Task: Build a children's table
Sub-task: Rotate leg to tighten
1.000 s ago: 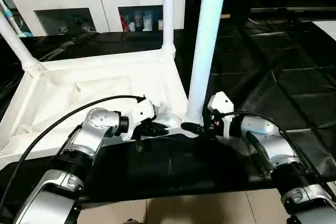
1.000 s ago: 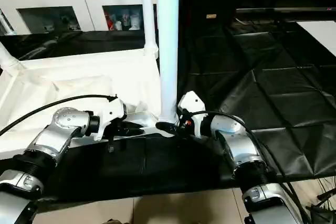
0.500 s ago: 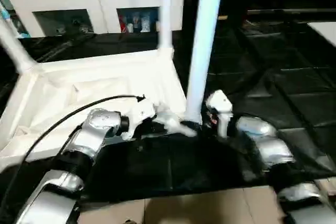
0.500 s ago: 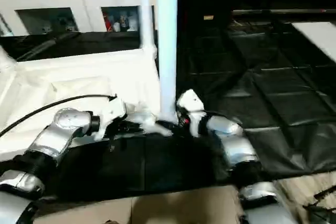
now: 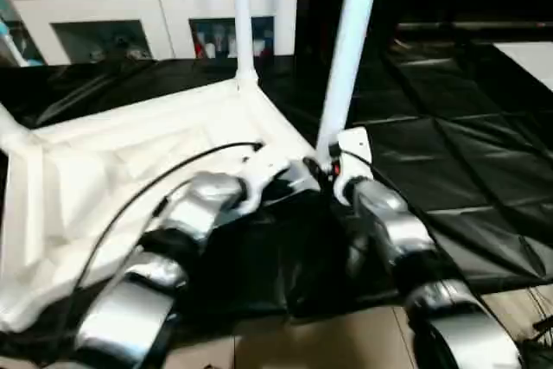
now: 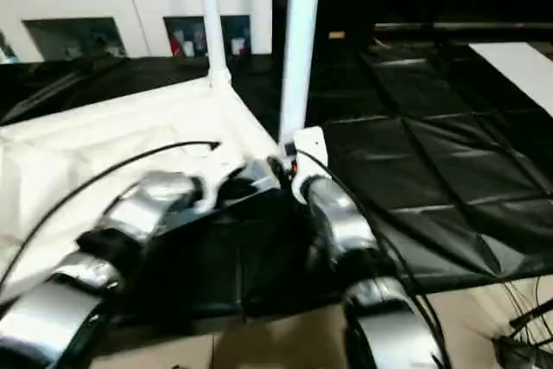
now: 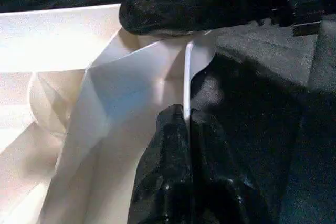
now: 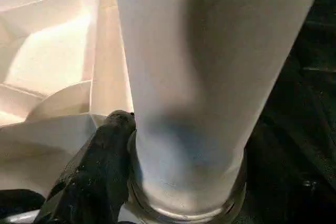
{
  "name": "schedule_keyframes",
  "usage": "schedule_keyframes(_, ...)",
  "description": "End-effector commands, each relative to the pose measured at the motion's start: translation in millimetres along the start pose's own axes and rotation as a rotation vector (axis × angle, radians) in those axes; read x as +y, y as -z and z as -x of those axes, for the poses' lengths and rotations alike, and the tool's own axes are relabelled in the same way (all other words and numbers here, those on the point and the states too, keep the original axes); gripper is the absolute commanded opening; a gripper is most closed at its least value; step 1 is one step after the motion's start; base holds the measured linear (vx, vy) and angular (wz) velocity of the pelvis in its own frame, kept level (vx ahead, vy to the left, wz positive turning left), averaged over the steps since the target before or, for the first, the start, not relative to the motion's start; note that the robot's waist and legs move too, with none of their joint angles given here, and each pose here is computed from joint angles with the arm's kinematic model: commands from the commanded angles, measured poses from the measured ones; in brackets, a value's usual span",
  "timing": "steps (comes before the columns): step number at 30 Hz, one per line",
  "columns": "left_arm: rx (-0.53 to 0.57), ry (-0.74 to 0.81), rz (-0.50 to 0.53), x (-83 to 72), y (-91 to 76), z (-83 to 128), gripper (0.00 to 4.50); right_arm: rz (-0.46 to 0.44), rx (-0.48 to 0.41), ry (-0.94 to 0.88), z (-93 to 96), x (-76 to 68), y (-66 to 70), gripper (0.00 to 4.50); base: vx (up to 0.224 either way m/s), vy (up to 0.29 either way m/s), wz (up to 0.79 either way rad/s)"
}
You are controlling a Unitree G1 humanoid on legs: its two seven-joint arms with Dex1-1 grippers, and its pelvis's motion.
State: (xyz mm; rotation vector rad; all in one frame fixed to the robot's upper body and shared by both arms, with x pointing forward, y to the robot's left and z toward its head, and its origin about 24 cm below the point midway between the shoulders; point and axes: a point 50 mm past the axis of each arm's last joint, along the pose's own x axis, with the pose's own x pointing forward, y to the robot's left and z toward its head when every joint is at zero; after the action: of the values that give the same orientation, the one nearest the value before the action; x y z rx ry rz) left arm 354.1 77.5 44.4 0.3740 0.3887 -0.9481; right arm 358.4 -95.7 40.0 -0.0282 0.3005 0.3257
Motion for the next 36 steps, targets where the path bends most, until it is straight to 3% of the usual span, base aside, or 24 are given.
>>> schedule_keyframes(1,-0.017,-0.036,0.05,-5.8,3.4,-6.5,0.0,-0.053,0.088,-0.091,-1.9,25.0,18.4,2.68,0.0,0.0,0.0)
schedule_keyframes(3,-0.015,-0.03,0.042,-5.4,4.3,-5.7,0.0,-0.051,0.072,-0.111,-1.3,25.0,17.1,2.68,0.0,0.0,0.0)
schedule_keyframes(6,-0.007,-0.017,0.029,-4.0,8.4,-2.7,0.0,-0.053,0.028,-0.126,-0.1,22.3,12.6,3.4,0.0,0.0,0.0)
schedule_keyframes(12,0.0,0.011,0.007,-1.0,17.1,5.2,0.0,0.015,-0.039,-0.134,3.3,6.0,2.4,3.84,0.0,0.0,0.0)
schedule_keyframes(15,-0.029,0.058,0.012,-0.3,20.4,12.5,0.0,0.164,-0.034,-0.194,9.8,-8.3,-1.0,3.84,0.0,0.0,0.0)
schedule_keyframes(19,-0.087,0.204,-0.043,-5.6,23.9,26.5,0.0,0.269,-0.085,-0.388,27.4,-23.1,-12.2,3.84,0.0,0.0,0.0)
schedule_keyframes(22,-0.081,0.29,-0.069,-8.9,27.7,35.9,0.0,0.348,-0.084,-0.513,41.4,-30.0,-12.6,3.84,0.0,0.0,0.0)
schedule_keyframes(27,-0.09,0.406,-0.097,-15.0,29.4,49.8,0.0,0.342,-0.067,-0.648,57.2,-34.9,-10.9,3.84,0.0,0.0,0.0)
schedule_keyframes(36,-0.087,0.419,-0.099,-12.9,28.1,57.6,0.0,0.368,0.032,-0.785,67.0,-34.4,1.6,3.84,0.0,0.0,0.0)
